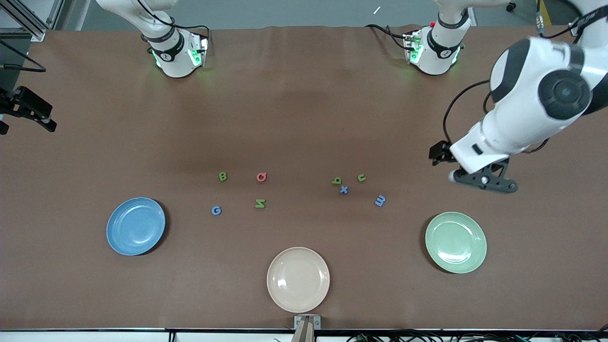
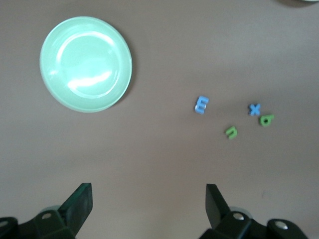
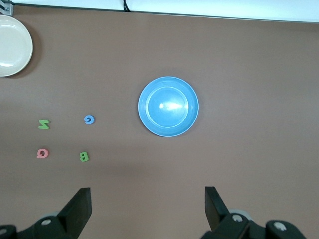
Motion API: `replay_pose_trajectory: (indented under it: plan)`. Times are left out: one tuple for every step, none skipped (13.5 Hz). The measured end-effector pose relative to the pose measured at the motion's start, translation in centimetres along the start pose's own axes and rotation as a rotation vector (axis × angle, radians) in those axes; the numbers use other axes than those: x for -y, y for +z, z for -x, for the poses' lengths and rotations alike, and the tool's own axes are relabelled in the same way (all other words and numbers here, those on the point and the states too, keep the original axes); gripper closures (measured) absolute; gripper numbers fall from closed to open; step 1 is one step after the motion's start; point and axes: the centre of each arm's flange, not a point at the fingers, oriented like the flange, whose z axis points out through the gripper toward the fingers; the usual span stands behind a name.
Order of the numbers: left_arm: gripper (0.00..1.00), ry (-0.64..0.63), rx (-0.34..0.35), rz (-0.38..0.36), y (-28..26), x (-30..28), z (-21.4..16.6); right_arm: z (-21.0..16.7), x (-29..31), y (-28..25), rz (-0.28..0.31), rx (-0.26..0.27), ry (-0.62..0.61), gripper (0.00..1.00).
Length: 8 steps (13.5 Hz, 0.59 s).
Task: Sort uppercase to blue plate, lowercase to green plate
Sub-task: 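Move the left gripper toward the blue E while the right gripper reaches letters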
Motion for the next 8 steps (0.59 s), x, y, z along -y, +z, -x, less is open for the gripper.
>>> replay_pose_trajectory:
  plan:
    - [0.0, 0.013, -0.009, 0.006, 2.0, -0.7, -1.0, 0.0, 0.0, 0.0, 0.0, 0.001, 0.0, 0.0]
    - [0.0, 0.032, -0.016, 0.009, 4.1, -1.7, -1.8, 0.0, 0.0, 0.0, 0.0, 0.002, 0.0, 0.0]
    - [0.0, 0.054, -0.022, 0.001, 6.2, -2.6, -2.5, 0.0, 0.0, 0.1, -0.001, 0.006, 0.0, 0.0]
    - [0.0, 0.075, -0.024, -0.01, 8.2, -3.5, -3.1, 0.1, 0.2, 0.4, -0.002, 0.02, -0.004, 0.0]
    - [0.0, 0.1, -0.023, -0.02, 10.2, -4.4, -3.6, 0.1, 0.7, 1.3, -0.005, 0.055, -0.012, 0.0]
    - [0.02, 0.12, -0.016, -0.028, 12.0, -5.2, -3.9, -0.1, 1.3, 2.9, -0.009, 0.105, -0.023, 0.0]
    - [0.02, 0.133, -0.006, -0.031, 13.6, -5.8, -4.1, -0.6, 1.9, 4.9, -0.01, 0.147, -0.032, 0.0]
    - [0.05, 0.141, -0.004, -0.029, 15.0, -6.2, -4.3, -1.3, 2.4, 7.1, -0.012, 0.185, -0.04, 0.0]
